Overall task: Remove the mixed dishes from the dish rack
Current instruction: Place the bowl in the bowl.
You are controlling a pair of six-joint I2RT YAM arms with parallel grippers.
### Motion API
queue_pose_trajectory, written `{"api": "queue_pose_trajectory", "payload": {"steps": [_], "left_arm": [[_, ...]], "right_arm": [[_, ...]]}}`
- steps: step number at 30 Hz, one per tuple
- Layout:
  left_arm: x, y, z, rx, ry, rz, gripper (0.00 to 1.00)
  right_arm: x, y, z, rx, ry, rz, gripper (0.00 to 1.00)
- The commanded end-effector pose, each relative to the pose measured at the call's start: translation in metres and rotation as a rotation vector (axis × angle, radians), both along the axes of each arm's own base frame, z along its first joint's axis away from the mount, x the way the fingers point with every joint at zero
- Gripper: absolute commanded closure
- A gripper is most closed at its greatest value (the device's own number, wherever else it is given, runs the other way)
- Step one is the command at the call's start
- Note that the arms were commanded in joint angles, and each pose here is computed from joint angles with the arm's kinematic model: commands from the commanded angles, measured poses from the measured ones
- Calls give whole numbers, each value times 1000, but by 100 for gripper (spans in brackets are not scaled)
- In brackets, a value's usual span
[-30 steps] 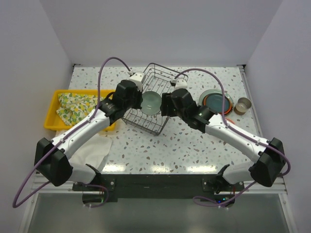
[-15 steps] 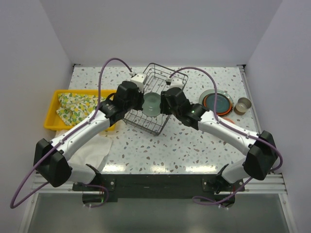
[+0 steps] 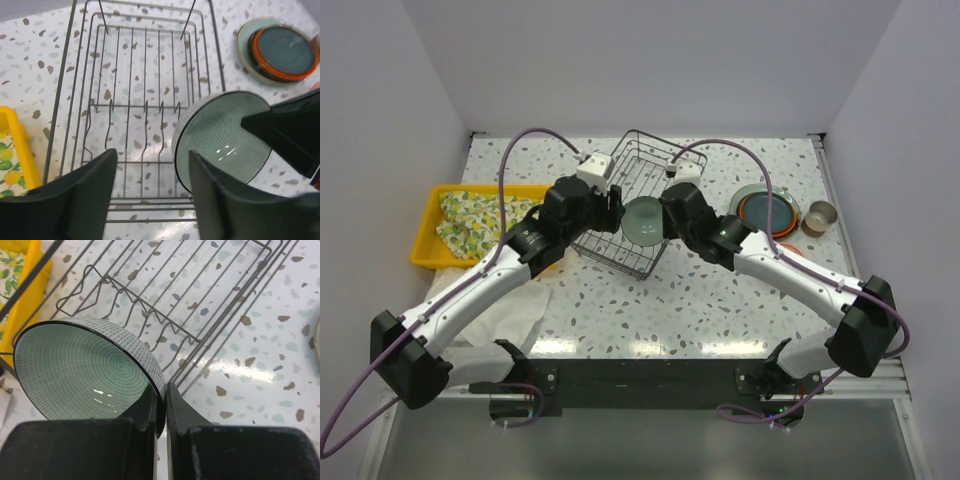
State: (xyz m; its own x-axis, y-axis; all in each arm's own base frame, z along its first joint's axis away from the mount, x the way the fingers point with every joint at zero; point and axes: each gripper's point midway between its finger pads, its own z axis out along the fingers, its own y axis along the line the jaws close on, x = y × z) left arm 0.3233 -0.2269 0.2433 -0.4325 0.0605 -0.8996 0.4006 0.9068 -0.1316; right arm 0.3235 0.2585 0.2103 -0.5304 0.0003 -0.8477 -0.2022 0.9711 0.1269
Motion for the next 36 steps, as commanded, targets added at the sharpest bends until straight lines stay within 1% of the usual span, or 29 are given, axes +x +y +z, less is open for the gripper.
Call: {"api": "queue_pose_trajectory", "payload": {"steps": [1,2,3,4,5,6,7,8,9,11,13,18,20,24,25,26,28,32,36], "left_arm": [[-4,8,47,-110,-193,12,25],[-8,11,64,-156,-255,14,19],[-11,16,52,-149,-253,19,9],[-13,18,56,-163,-286,22,4],[-17,24,70,-199,-341,30,2],[-20,28,56,-186,-337,37,0],[-22,33,54,-180,-355,45,0],[-26,41,65,-207,-408,65,0],[-29,46,49,-188,-403,72,0],[-34,61,43,-164,-445,110,0],[-39,73,46,-143,-488,132,0],[-42,96,35,-67,-555,193,0],[-42,102,32,-39,-572,212,0],[-40,102,32,-41,-575,221,0],[-40,101,32,-43,-572,216,0],[-40,101,33,-46,-574,215,0],[-40,99,33,-53,-573,210,0],[-41,98,34,-68,-575,202,0],[-41,99,36,-73,-581,201,0]], "right_arm": [[-5,-33,32,-22,-69,-59,100],[-6,-40,32,-35,-63,-70,100],[-7,-49,36,-31,-68,-88,100],[-8,-55,37,-32,-62,-98,100],[-13,-61,31,-41,-26,-90,100],[-11,-75,35,-15,-19,-125,100],[-14,-83,32,-11,1,-138,100],[-18,-92,27,-8,31,-147,100],[-20,-108,29,17,38,-181,100],[-27,-128,24,7,69,-217,100],[-32,-151,26,18,91,-266,100],[-56,-212,4,-28,216,-418,100],[-64,-223,-3,-20,254,-440,100],[-73,-258,-19,38,334,-544,100],[-73,-260,-22,67,346,-547,100],[-73,-275,-23,96,351,-602,100],[-74,-286,-32,140,376,-640,100],[-71,-305,-45,139,405,-701,100],[-68,-320,-63,136,465,-737,100]]}}
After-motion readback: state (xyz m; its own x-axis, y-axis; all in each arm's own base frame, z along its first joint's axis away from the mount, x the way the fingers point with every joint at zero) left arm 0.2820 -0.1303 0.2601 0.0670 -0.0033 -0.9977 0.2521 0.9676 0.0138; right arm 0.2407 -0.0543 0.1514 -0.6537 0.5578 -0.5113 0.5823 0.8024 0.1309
